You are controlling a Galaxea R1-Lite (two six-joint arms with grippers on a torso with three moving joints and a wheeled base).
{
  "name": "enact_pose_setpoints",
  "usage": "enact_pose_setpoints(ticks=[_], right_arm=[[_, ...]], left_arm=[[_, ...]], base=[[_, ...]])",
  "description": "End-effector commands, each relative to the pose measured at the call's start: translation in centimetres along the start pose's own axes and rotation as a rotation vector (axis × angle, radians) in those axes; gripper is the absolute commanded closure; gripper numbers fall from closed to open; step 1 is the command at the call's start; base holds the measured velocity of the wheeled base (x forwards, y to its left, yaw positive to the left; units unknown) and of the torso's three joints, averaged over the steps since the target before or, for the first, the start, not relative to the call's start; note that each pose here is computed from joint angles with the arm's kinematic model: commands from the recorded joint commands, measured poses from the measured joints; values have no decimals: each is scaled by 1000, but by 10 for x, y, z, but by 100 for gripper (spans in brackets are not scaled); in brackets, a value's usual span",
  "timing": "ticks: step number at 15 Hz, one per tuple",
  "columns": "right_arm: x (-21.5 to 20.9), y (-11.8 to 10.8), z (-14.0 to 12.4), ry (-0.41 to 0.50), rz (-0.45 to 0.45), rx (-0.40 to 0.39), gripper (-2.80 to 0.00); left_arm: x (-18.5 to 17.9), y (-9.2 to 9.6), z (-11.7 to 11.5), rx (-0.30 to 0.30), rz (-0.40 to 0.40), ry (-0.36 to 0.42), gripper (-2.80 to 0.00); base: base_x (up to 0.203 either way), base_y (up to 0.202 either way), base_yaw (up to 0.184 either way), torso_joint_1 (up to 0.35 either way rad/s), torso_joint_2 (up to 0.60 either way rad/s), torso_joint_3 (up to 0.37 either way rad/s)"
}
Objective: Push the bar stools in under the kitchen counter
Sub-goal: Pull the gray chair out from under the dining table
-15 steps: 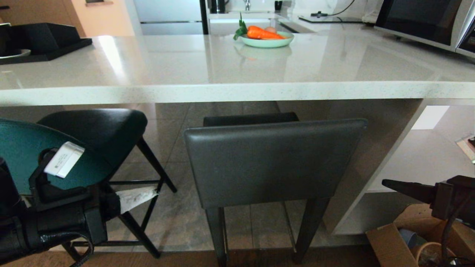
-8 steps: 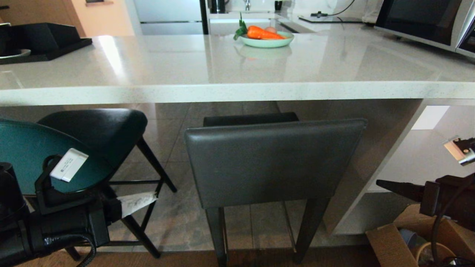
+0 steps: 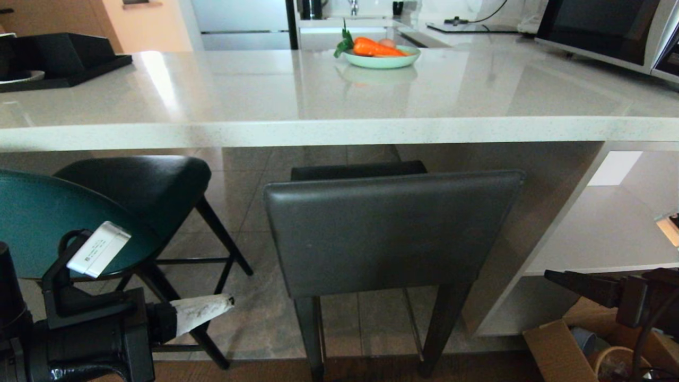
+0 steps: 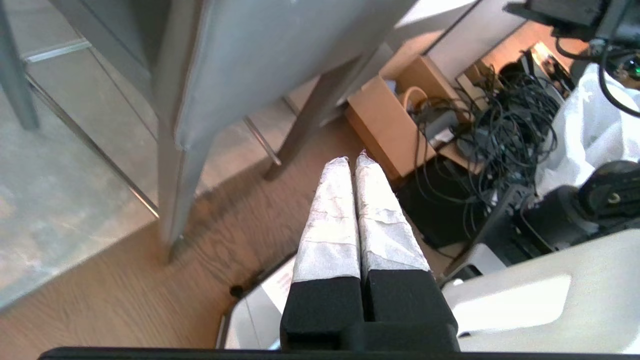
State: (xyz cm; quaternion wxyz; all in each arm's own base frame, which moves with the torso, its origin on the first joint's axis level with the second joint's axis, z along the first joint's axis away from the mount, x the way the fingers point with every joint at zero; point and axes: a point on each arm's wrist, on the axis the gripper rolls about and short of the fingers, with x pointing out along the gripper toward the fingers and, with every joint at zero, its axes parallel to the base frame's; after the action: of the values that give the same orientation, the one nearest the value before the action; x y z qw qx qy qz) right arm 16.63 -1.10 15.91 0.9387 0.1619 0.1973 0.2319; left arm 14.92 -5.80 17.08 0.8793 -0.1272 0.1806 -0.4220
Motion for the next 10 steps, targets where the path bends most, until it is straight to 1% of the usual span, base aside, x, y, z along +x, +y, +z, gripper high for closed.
enact_pose_setpoints(ticks=[1,3,5,7,8,10], right_arm=[[-5,5,3,-26,10,-21,-280],[-8,7,2,-34,13,-29,-280],[-13,11,1,-51,17,-42,-280],[-16,13,0,-59,18,-48,-280],[-16,13,-1,-58,18,-48,-280],[-16,13,-1,-56,19,-47,-280]], left_arm=[[-2,-3,3,14,-9,-19,0],[-3,-2,3,34,18,-54,0],[-3,-3,5,48,66,-85,0],[-7,-8,7,68,68,-113,0],[-8,-9,6,73,70,-117,-280],[-6,-7,6,72,100,-117,-280]], base=[[0,0,0,0,0,0],[0,0,0,0,0,0],[0,0,0,0,0,0],[0,0,0,0,0,0],[0,0,0,0,0,0],[0,0,0,0,0,0]])
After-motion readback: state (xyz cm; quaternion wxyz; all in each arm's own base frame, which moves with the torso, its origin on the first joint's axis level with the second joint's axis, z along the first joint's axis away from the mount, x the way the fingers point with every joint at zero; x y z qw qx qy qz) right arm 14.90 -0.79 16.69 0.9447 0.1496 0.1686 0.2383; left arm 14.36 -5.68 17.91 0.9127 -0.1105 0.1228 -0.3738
